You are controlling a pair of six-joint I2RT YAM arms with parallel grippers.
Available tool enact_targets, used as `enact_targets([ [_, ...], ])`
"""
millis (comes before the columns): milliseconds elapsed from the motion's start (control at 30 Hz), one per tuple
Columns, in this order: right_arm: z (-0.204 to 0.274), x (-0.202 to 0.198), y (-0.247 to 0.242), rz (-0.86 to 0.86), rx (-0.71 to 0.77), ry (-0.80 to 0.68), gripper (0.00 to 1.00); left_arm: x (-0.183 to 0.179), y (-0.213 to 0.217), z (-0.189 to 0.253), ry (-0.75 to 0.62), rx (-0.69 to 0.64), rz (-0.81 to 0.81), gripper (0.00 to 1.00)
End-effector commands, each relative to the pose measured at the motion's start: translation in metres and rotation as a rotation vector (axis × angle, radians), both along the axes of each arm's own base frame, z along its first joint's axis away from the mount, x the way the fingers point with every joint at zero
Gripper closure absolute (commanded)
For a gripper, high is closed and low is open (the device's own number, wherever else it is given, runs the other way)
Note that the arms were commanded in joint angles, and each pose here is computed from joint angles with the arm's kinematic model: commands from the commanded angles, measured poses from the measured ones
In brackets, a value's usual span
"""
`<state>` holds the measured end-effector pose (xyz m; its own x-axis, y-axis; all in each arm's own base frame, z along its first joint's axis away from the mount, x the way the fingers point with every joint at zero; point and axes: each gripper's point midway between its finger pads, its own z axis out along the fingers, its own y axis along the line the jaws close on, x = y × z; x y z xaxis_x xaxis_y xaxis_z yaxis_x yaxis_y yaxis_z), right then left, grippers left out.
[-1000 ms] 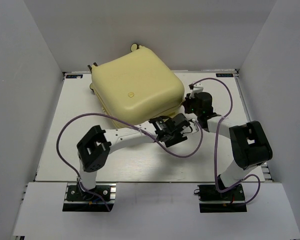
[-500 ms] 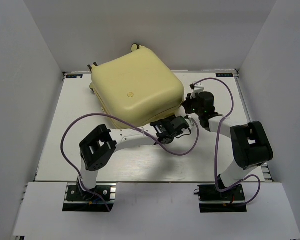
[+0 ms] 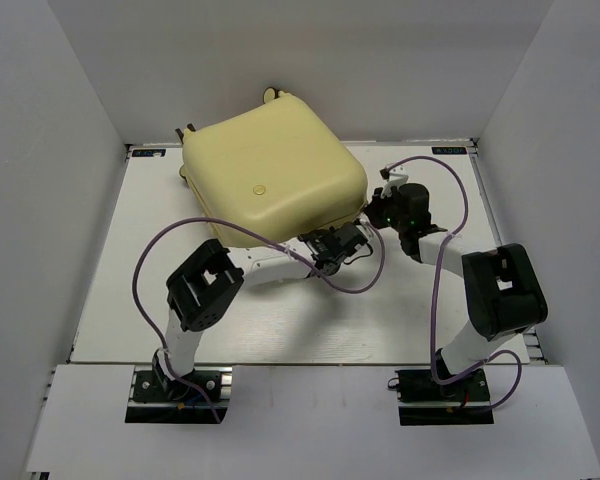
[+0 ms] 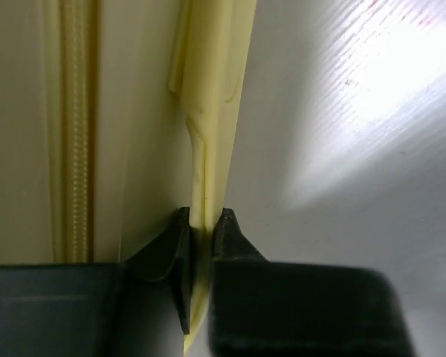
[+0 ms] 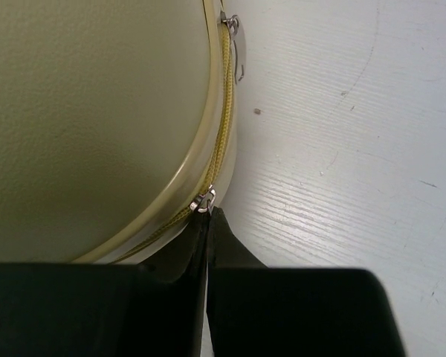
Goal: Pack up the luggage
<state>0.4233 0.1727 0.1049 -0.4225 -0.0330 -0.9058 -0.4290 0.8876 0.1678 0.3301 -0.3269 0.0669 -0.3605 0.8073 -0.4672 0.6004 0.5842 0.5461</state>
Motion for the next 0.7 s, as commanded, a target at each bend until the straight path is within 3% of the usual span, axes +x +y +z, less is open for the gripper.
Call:
enact_targets([
  [0, 0.009, -0.001, 0.008, 0.015, 0.032, 0.021, 1.00, 0.000, 0.035, -0.015, 0.065, -0.018, 0.140, 0.94],
  [33, 0.008, 0.004, 0.001, -0.027, 0.025, 0.018, 1.00, -0.003, 0.037, -0.008, 0.053, -0.074, 0.192, 1.00],
  [267, 0.013, 0.049, -0.039, -0.277, 0.005, -0.049, 1.00, -0.053, 0.108, -0.038, 0.130, -0.033, 0.282, 1.00],
  [500, 0.029, 0.083, -0.079, -0.479, -0.080, -0.153, 1.00, -0.065, 0.135, -0.037, 0.168, -0.044, 0.356, 1.00],
  [667, 0.036, 0.081, -0.099, -0.568, -0.102, -0.224, 1.00, -0.069, 0.146, -0.022, 0.147, -0.034, 0.373, 1.00],
])
